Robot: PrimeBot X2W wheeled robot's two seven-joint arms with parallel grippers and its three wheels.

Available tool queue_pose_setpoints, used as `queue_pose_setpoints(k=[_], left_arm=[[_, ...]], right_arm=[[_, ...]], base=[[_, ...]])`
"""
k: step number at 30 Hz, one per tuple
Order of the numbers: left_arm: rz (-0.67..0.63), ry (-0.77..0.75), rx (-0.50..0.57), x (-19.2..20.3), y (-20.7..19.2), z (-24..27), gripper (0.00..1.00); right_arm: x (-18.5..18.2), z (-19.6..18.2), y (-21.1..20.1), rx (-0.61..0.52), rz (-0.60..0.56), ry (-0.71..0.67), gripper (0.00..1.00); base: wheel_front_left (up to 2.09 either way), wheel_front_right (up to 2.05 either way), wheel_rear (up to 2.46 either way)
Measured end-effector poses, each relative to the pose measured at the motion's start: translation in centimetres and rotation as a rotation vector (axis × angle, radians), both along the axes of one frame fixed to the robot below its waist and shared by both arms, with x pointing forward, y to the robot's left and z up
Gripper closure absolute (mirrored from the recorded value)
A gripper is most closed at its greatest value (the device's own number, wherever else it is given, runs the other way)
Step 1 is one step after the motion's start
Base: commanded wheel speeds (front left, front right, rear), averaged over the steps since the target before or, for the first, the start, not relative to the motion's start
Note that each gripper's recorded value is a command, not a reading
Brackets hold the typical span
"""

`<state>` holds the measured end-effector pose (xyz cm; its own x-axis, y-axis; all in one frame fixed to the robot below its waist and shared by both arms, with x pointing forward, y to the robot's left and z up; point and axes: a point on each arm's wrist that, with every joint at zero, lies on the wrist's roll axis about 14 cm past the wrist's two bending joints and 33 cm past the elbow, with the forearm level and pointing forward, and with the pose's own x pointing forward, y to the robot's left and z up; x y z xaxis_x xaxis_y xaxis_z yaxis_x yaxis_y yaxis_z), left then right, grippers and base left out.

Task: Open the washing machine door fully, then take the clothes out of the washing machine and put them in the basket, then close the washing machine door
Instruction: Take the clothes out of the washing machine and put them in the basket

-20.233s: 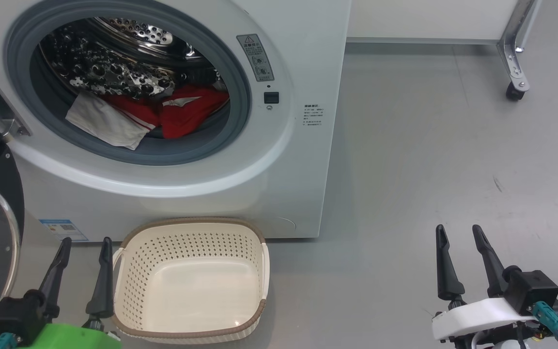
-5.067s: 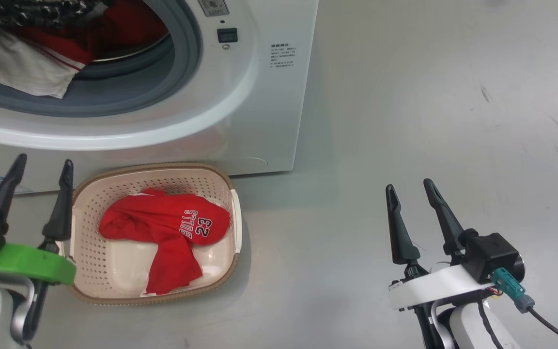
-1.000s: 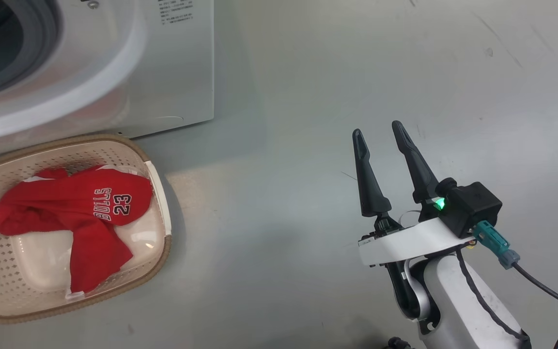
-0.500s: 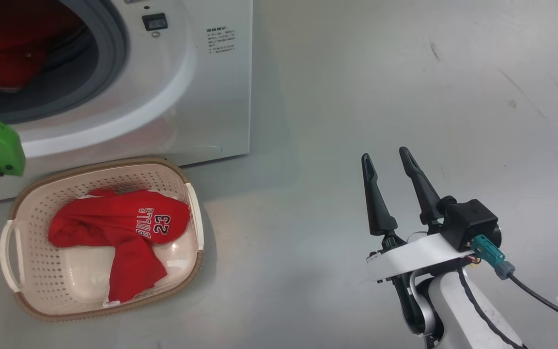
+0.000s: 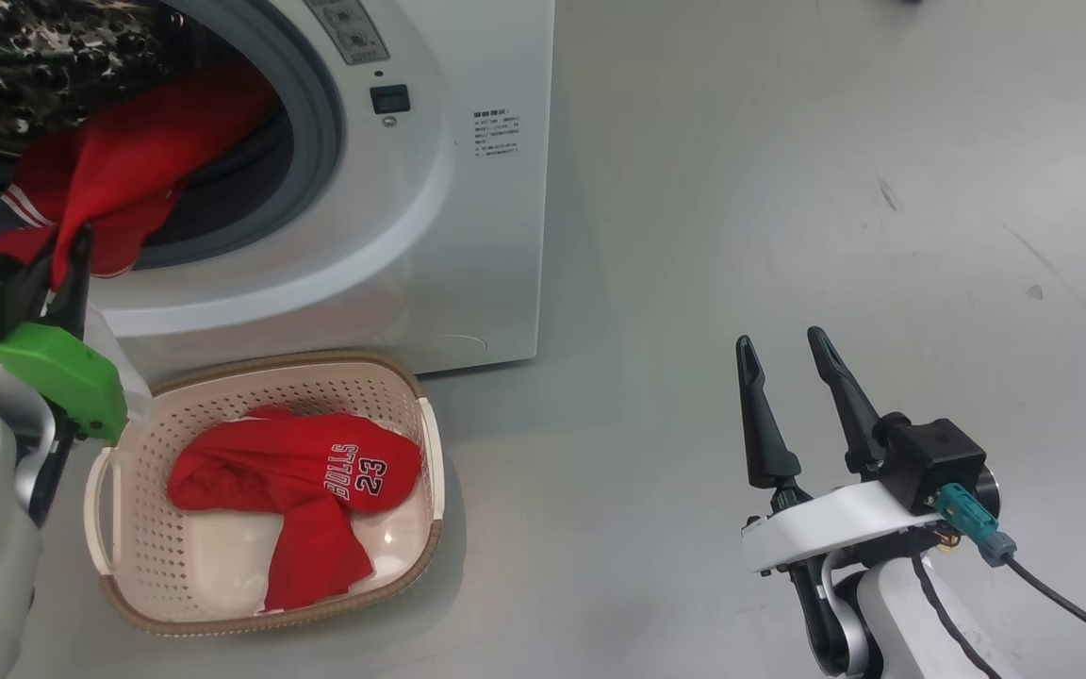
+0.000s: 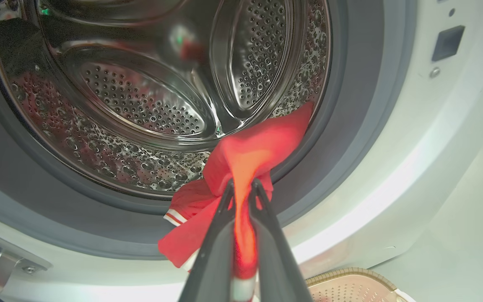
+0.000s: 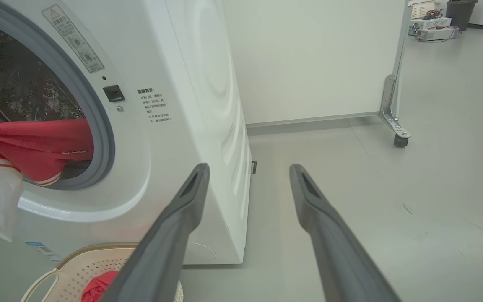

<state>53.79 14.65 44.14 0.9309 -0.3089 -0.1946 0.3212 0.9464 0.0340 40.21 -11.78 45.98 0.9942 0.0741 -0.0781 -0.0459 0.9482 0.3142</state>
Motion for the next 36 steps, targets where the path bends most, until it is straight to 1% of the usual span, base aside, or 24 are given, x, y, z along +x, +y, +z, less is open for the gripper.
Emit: queue_pose_setpoints(k=[8,14,19,23,30,36], left_arm=[[0.008,-0.030,-0.037,-2.7,0.1,1.6,1.00],[0.017,-0.126,-0.073,-3.7,0.5,5.2,1.00],[0.042,-0.129,-0.080,-6.3,1.7,5.1,1.00],[0.053,-0.155,-0.084,-7.5,2.3,5.9,1.00],[0.062,-0.238,-0.101,-9.0,2.7,8.5,1.00],[0.088,-0.343,-0.123,-9.6,3.3,11.7,1.00]], right_arm=[[-0.8,0.7,0.2,-0.009,0.016,-0.021,0.00],[-1.3,1.3,0.7,-0.006,0.041,-0.039,0.00],[-1.9,1.6,1.3,0.002,0.066,-0.050,0.00],[-2.3,1.9,1.6,0.005,0.083,-0.058,0.00],[-2.9,2.4,1.7,0.008,0.093,-0.074,0.00],[-3.0,2.6,1.9,0.012,0.104,-0.081,0.00]], base=[[0.00,0.00,0.00],[0.00,0.00,0.00],[0.00,0.00,0.00],[0.00,0.00,0.00],[0.00,0.00,0.00],[0.00,0.00,0.00]])
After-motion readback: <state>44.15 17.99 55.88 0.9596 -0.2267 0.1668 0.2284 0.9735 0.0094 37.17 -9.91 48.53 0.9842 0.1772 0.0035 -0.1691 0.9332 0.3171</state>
